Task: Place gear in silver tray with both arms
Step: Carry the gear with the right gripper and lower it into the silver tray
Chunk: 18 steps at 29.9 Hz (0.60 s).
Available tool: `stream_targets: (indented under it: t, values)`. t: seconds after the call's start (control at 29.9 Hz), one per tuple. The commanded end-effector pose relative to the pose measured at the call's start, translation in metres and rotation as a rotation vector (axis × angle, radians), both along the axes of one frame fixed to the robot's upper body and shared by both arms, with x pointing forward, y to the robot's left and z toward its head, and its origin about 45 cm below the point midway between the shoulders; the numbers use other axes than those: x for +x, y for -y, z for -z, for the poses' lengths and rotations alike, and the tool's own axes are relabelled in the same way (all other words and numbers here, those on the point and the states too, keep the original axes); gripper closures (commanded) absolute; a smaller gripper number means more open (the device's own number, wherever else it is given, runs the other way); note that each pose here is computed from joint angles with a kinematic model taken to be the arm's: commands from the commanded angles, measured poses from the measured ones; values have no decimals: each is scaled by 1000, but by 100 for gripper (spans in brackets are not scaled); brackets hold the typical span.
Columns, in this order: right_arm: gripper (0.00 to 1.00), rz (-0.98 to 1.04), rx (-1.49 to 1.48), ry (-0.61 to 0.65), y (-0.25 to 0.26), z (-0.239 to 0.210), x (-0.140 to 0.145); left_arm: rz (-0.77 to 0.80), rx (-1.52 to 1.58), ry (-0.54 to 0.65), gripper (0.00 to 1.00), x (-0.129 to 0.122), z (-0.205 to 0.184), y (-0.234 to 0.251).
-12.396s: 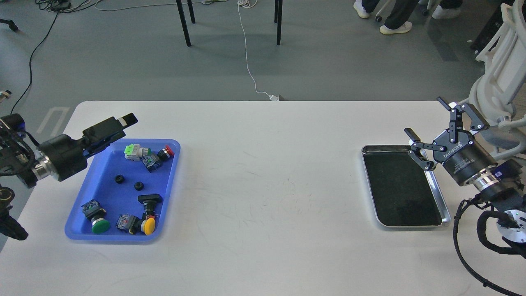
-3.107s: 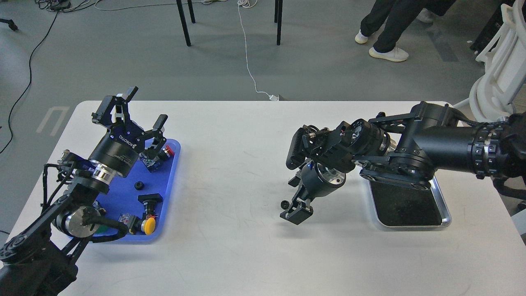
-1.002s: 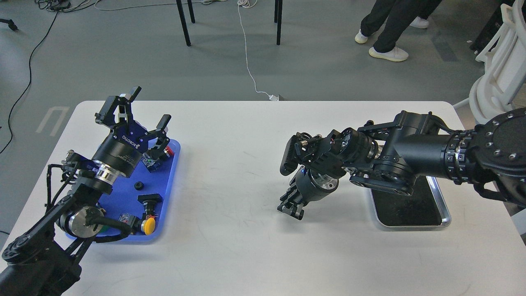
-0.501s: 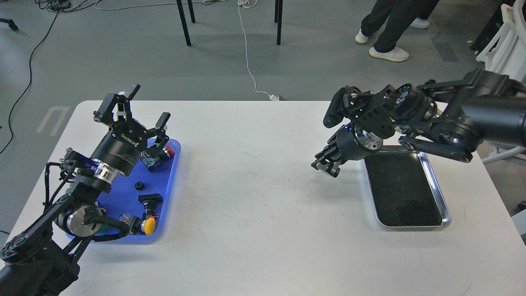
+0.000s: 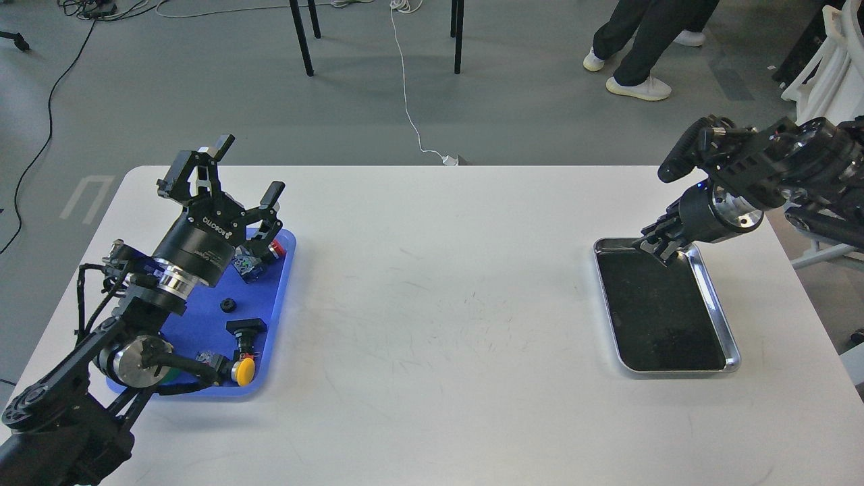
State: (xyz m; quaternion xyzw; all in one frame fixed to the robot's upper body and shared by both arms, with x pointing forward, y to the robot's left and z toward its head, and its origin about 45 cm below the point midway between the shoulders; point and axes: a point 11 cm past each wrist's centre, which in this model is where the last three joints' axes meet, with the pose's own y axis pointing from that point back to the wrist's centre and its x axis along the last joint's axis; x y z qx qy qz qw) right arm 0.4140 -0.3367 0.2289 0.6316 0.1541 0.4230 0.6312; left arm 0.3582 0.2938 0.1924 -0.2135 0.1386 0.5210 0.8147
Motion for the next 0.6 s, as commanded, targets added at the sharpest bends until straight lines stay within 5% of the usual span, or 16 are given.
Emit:
stream_targets:
  t: [0.0, 0.57]
  values:
    - [87, 40, -29, -1, 18, 13, 0, 4, 4, 1, 2, 1, -1, 1]
    - [82, 48, -57, -17, 20, 55, 0, 9, 4, -2, 2, 0, 0, 2]
